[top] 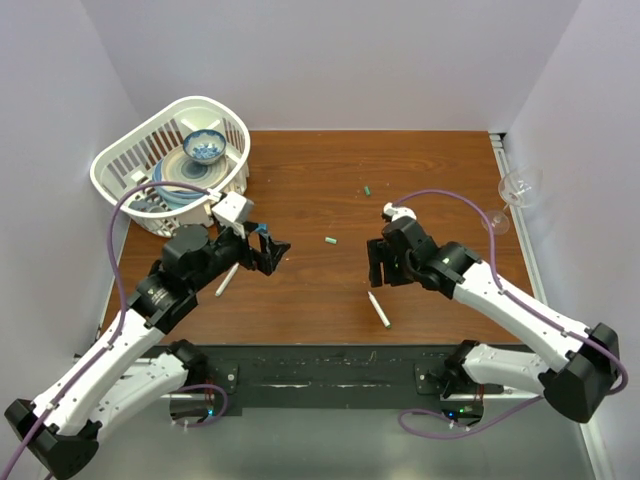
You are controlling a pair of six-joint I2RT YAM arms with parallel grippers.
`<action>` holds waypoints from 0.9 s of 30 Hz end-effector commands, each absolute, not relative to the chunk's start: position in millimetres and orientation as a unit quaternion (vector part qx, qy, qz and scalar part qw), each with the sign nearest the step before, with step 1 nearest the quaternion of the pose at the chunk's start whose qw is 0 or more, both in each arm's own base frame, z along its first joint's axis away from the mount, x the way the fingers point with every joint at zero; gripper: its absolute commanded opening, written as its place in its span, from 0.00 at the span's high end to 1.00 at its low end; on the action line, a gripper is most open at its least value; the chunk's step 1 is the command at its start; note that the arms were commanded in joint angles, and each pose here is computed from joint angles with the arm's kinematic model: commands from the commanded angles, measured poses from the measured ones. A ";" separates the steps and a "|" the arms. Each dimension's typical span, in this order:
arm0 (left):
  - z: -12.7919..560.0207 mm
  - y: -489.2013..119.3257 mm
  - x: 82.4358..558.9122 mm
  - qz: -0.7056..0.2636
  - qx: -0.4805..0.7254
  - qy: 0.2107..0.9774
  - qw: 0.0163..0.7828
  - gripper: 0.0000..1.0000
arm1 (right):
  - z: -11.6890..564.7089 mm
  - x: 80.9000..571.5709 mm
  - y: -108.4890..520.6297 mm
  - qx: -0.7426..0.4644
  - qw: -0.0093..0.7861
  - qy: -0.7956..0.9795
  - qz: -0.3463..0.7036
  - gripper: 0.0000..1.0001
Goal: Insert the pens into the pen caps
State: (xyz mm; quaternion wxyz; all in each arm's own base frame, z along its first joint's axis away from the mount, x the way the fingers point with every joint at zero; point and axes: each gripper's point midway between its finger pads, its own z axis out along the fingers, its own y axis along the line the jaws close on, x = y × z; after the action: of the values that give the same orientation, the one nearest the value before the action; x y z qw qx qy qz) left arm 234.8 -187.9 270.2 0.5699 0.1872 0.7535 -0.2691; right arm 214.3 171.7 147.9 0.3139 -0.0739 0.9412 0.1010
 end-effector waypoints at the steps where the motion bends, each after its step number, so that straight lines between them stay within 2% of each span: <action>1: 288.1 -175.8 240.7 -0.257 0.151 0.739 0.604 0.00 | 112.8 198.9 170.0 -0.071 0.265 0.957 0.095 0.36; 3: 290.0 -170.2 242.1 -0.247 0.141 0.738 0.611 0.00 | 98.0 193.8 169.2 -0.072 0.245 0.963 0.089 0.43; 6: 291.1 -169.5 241.6 -0.248 0.140 0.735 0.615 0.00 | 81.1 187.7 170.4 -0.072 0.221 0.969 0.088 0.49; 27: 289.4 -171.7 242.5 -0.254 0.135 0.738 0.610 0.02 | 11.5 155.4 166.4 -0.053 0.154 0.982 0.092 0.69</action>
State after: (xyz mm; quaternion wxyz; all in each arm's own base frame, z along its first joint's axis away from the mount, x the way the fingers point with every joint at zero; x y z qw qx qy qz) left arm 238.3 -171.8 280.2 0.5981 0.1561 0.7468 -0.2452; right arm 156.4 155.9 14.9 0.1499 -0.0703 0.9838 0.0688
